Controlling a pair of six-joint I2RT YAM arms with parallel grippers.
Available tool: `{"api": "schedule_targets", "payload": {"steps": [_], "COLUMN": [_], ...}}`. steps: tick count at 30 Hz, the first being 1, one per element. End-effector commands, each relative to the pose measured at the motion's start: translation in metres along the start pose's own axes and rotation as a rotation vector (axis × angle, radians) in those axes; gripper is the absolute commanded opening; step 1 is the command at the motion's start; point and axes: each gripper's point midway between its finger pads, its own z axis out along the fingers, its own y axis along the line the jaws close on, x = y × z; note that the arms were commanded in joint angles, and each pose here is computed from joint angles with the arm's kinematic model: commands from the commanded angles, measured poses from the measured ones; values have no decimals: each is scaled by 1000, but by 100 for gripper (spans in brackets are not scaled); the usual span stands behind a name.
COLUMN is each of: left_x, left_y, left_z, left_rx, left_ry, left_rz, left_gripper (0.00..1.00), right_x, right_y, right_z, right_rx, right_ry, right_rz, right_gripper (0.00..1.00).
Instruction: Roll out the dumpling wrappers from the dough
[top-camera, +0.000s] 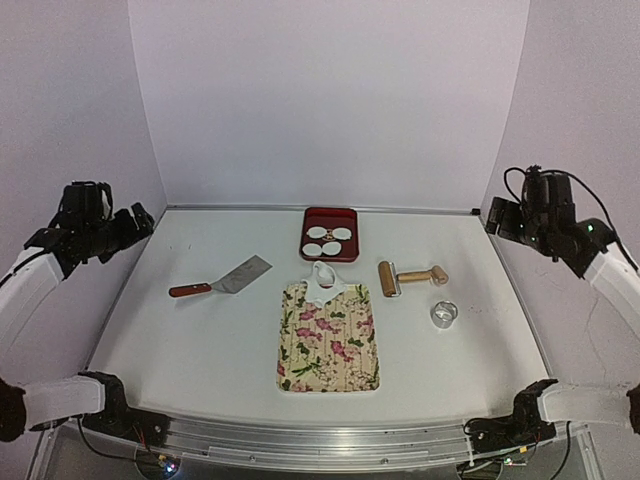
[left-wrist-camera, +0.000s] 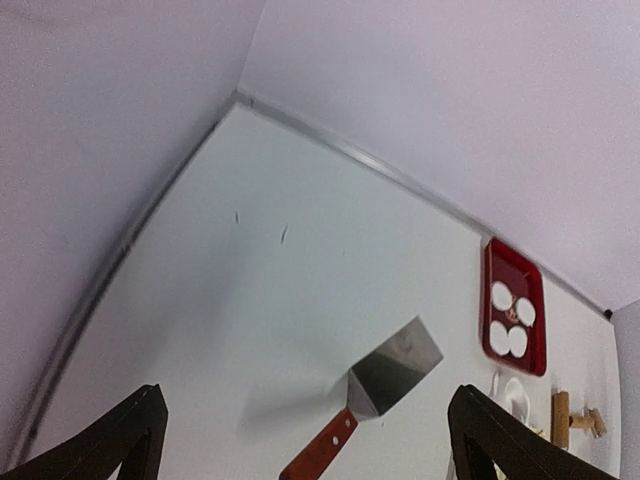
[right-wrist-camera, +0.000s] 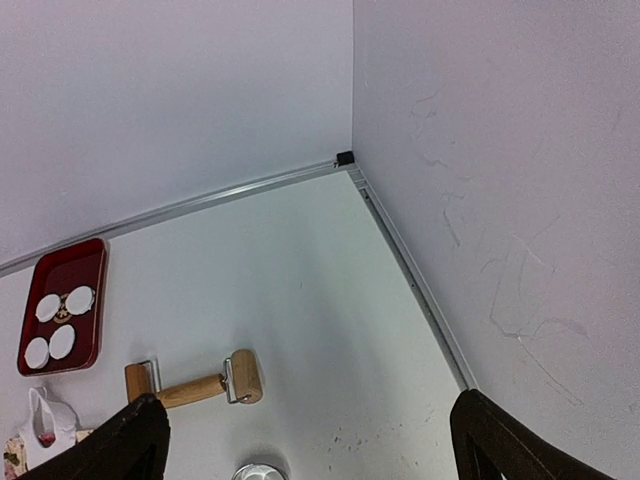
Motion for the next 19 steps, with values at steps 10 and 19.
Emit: {"api": "schedule_targets", "payload": {"steps": [10, 19], "left_x": [-19, -28], "left_y": [20, 20], "left_z": [-45, -47], "left_rx": [-68, -91], "left_ry": [-159, -176], "left_rz": [48, 50], "left_gripper": [100, 100], "right_x": [11, 8], "right_y": [-42, -43], "right_z": [-36, -37], "right_rx": [23, 28], "right_ry": [-266, -272], "right_rz": [14, 17], "right_gripper": [98, 98]}}
